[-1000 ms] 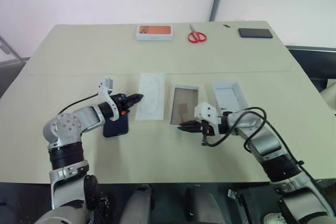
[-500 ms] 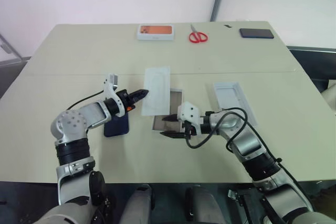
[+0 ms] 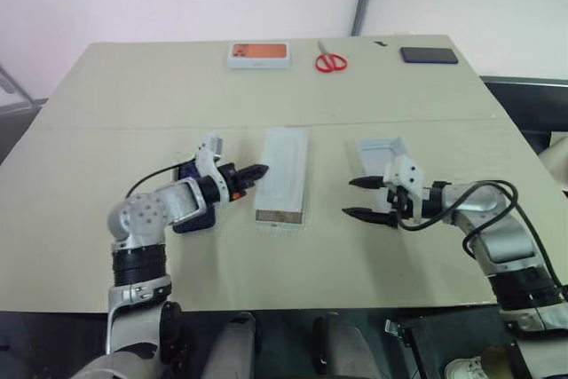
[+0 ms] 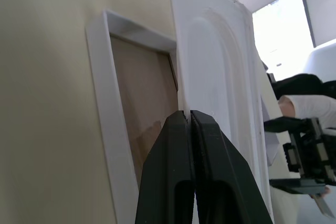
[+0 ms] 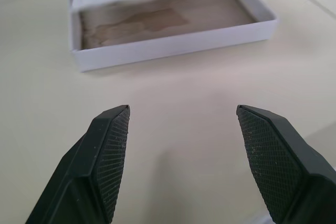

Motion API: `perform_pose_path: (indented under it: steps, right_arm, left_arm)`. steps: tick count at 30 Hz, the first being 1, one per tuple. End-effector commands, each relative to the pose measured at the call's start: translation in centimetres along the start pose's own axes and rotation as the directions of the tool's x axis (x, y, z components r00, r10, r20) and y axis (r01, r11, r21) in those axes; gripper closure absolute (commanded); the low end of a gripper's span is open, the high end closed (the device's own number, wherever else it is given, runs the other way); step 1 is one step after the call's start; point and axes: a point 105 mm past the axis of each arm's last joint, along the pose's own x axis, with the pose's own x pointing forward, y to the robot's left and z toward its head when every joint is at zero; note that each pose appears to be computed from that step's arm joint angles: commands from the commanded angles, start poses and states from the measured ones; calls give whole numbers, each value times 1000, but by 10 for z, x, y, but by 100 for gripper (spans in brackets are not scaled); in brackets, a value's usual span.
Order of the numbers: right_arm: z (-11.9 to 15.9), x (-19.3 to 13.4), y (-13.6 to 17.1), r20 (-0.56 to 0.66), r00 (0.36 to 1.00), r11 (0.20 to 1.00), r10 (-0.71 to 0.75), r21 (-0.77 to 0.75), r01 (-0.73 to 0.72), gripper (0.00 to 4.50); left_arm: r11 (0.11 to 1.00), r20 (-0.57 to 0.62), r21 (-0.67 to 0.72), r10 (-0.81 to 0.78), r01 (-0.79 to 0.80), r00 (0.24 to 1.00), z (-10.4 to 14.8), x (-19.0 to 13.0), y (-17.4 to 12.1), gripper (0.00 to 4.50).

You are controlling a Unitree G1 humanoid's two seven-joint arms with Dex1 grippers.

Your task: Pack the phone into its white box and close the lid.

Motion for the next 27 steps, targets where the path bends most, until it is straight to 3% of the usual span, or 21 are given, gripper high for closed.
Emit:
perform_pose_path:
  steps: [1,2,7,15,19,22,25,27]
  right_arm:
    - [12,-1,-2,45,999,999,-26,-46,28,104]
    - [10,-1,-1,41,999,998,-27,-50,29,104]
    - [13,2,-4,56,997,998,-43,-53,46,104]
    - [46,25,-20,176,980,989,-98,-92,115,104]
    - [67,45,-24,237,964,986,-120,-89,144,104]
    - [62,65,-13,204,975,984,-91,-135,120,196]
    - [60,87,-8,179,978,979,-102,-154,131,340]
    - [55,100,-6,138,984,968,-110,-212,138,445]
  left_arm:
    - [999,33,33,-2,1,999,11,-3,-2,385]
    - [999,30,32,-5,4,1000,11,-3,-3,356]
    - [999,19,47,-3,2,1000,15,-8,-4,110]
    - [991,43,125,-44,38,998,25,-16,-13,110]
    - [946,128,325,-67,22,990,43,-33,-20,110]
    - [904,221,427,-88,-15,971,57,-50,-15,105]
    - [828,250,550,-39,-109,967,60,-68,6,105]
    - [825,257,553,-33,-119,966,60,-76,14,105]
